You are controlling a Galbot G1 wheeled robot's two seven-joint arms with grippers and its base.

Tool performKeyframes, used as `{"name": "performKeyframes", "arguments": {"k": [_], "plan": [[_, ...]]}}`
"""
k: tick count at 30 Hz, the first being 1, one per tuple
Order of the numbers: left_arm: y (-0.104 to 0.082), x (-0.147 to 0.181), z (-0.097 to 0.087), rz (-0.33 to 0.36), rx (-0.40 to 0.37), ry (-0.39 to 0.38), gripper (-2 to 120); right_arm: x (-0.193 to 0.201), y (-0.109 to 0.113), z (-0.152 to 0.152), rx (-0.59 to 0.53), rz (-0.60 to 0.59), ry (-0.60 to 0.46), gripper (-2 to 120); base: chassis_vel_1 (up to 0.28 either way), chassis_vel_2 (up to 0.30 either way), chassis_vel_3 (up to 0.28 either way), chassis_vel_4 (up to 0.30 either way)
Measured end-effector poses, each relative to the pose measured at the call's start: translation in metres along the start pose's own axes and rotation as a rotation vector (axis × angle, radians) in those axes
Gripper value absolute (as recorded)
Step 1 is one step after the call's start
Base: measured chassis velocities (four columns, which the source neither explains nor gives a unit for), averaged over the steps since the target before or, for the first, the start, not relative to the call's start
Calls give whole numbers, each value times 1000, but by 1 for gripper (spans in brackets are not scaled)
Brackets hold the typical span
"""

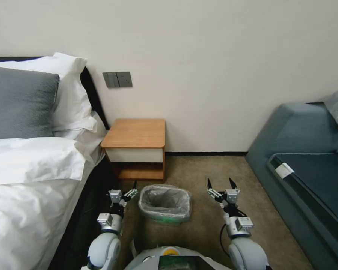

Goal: Pick up the garbage bag from the table and place it over the trash can.

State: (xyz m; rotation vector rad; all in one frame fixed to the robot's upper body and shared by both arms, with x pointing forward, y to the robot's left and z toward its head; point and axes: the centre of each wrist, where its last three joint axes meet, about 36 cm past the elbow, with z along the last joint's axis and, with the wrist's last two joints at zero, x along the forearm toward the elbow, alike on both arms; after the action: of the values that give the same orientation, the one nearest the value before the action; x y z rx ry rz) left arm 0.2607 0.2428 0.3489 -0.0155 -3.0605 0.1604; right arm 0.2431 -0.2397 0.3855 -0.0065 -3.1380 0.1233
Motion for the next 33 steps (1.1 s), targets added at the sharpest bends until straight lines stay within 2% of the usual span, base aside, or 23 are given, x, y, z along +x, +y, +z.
{"name": "performKeyframes", "arguments": {"k": [5,33], "plan": [[-2,1,2,-32,-9,12,99,0,-4,5,5,-21,-11,100,0,0,0,0],[-3,1,2,-33,-6,21,99,-2,-5,4,4,-23,-12,100,0,0,0,0]]}}
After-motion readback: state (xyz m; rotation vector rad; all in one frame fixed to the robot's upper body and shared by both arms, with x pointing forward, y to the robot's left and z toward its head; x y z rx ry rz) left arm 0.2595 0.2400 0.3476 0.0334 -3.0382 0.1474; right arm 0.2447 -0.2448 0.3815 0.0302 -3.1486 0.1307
